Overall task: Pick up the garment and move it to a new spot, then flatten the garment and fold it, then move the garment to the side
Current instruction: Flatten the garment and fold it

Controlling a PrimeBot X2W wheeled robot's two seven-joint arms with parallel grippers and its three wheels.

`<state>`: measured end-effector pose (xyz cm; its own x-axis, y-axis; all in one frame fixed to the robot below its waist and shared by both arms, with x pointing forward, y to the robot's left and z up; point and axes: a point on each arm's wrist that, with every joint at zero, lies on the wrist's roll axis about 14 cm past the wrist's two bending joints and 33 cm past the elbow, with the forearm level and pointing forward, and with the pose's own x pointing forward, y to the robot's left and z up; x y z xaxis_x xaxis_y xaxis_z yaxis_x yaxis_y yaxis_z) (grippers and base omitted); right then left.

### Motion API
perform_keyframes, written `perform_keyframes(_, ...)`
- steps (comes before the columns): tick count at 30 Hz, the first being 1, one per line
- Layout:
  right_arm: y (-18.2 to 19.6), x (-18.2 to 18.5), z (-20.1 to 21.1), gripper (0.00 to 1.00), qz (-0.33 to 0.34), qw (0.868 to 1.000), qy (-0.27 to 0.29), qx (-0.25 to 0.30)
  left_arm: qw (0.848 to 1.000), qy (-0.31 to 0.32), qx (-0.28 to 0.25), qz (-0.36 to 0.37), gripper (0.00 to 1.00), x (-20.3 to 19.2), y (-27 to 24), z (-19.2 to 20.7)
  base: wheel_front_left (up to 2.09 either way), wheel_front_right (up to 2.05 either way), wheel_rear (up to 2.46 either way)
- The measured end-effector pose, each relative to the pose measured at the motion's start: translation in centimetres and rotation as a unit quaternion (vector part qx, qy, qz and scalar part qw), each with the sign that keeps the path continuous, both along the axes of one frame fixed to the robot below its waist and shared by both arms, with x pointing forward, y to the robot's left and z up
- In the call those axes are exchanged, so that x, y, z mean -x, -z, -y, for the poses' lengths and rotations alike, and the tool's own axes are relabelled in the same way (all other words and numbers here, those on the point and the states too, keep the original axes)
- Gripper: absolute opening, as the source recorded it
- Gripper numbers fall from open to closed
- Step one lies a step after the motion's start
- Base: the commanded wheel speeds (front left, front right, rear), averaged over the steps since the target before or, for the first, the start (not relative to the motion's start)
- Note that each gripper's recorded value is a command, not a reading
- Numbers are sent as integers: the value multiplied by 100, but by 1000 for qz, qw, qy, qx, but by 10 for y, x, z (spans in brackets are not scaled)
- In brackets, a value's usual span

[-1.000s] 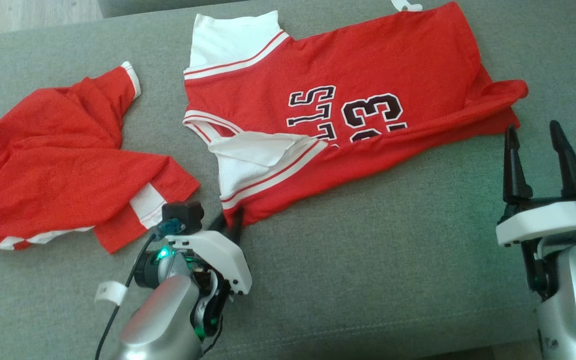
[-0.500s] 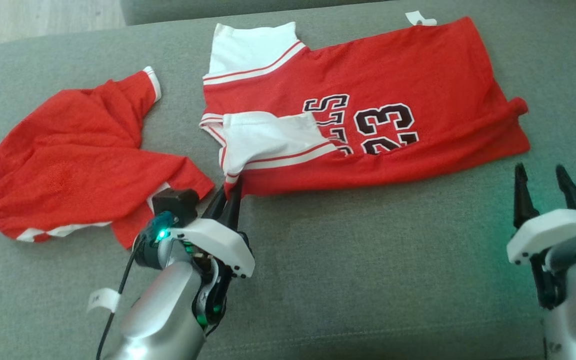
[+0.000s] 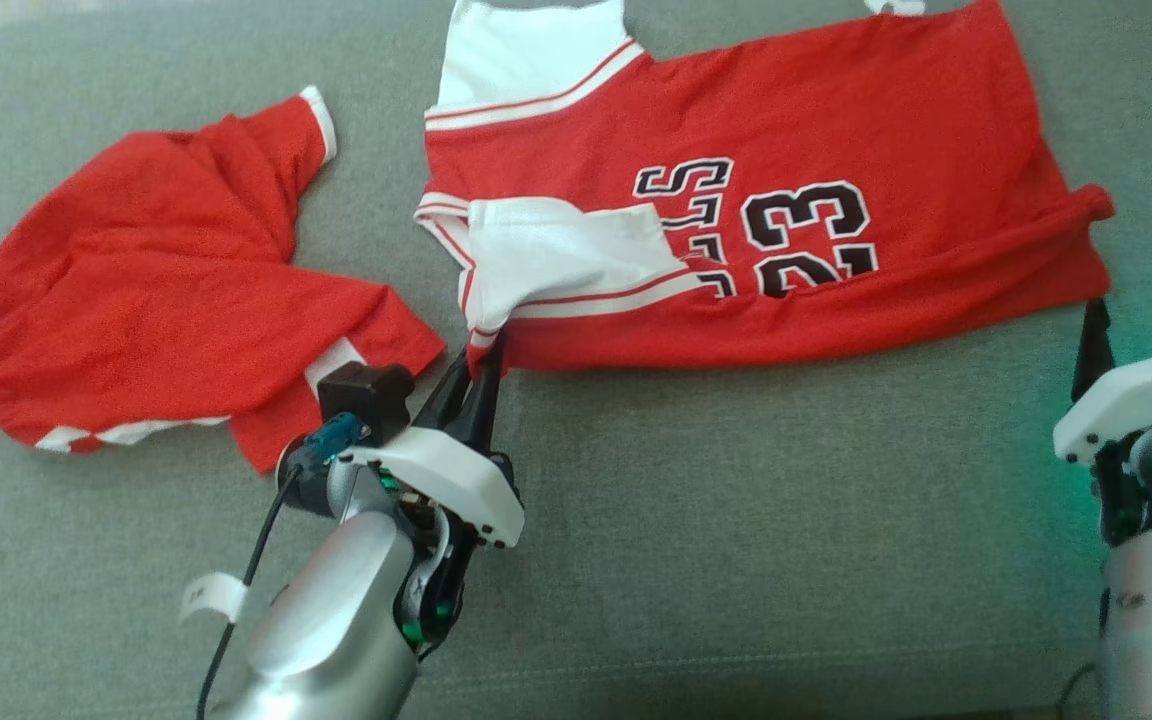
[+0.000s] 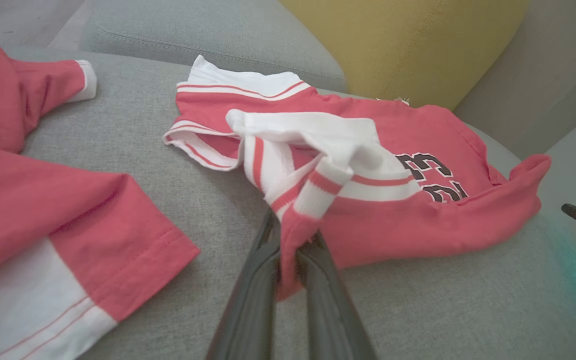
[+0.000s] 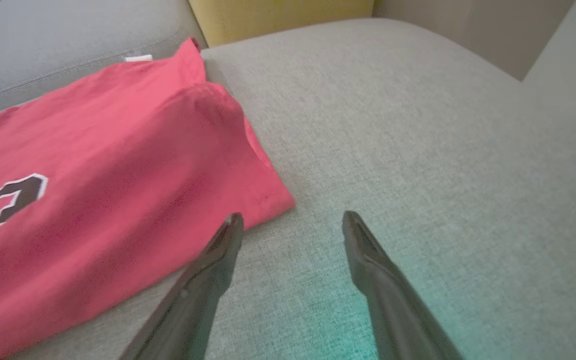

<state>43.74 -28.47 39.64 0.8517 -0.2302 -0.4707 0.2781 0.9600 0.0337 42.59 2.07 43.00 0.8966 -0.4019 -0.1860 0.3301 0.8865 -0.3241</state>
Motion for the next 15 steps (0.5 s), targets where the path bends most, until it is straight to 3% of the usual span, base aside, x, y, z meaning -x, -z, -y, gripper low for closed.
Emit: perform_keyframes(15, 36, -39, -6, 100, -44, 997, 37, -56, 1000, 3, 8, 8, 0, -17, 6, -4, 0, 0, 0)
